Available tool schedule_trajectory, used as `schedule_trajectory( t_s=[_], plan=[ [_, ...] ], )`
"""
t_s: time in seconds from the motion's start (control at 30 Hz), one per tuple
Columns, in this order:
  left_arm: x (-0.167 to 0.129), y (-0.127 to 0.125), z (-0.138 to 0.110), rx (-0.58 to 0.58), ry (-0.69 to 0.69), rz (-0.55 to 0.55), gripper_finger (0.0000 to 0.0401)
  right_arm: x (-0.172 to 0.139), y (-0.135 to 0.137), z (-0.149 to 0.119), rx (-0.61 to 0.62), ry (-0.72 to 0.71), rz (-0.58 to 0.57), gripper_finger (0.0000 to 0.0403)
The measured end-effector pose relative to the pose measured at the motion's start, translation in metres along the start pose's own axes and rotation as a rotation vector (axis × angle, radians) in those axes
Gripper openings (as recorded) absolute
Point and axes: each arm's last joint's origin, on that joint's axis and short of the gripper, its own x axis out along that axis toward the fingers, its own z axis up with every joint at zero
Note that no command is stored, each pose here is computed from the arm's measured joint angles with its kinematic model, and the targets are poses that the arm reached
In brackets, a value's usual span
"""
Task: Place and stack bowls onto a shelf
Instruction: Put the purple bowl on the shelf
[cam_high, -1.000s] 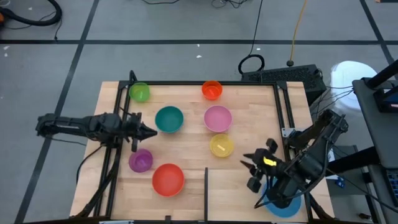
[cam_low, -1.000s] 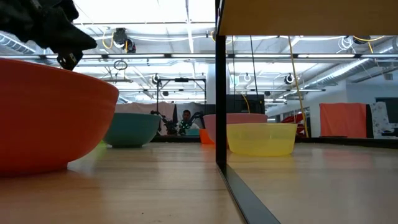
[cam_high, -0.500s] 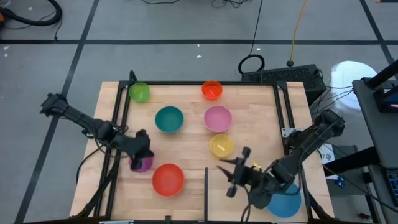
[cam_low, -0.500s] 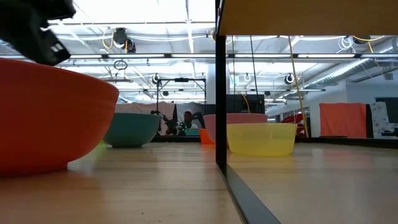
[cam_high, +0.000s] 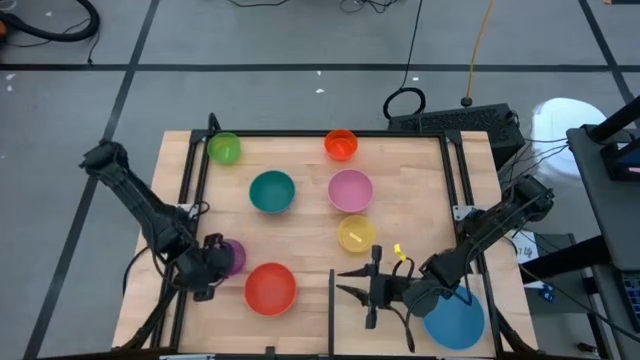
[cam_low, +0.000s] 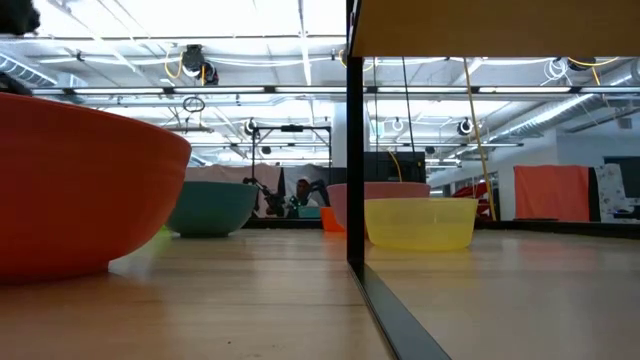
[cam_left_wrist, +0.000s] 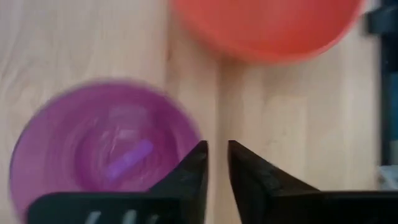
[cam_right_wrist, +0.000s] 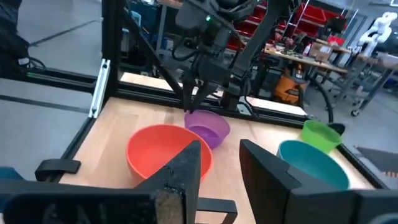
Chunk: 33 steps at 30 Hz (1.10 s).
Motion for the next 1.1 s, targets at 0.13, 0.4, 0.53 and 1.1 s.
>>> schedule_trajectory(
  t_s=[0.13, 0.4, 0.53, 1.1],
  plan=[
    [0.009, -0.006, -0.006, 0.017, 0.022, 0.057, 0.0154, 0.000, 0.000, 0.000, -0.025, 0.001, 0.000, 0.0105],
    [0.031, -0.012, -0.012, 0.061, 0.087, 0.152, 0.0223, 0.001, -0.002, -0.001, -0.042, 0.006, -0.006, 0.0105],
    [0.038, -0.013, -0.014, 0.088, 0.106, 0.172, 0.0176, 0.002, -0.003, -0.001, -0.045, 0.007, -0.010, 0.0105],
    [-0.008, -0.017, 0.012, 0.228, 0.206, 0.315, 0.0008, 0.006, -0.007, 0.000, -0.001, 0.003, -0.025, 0.0105]
  ],
)
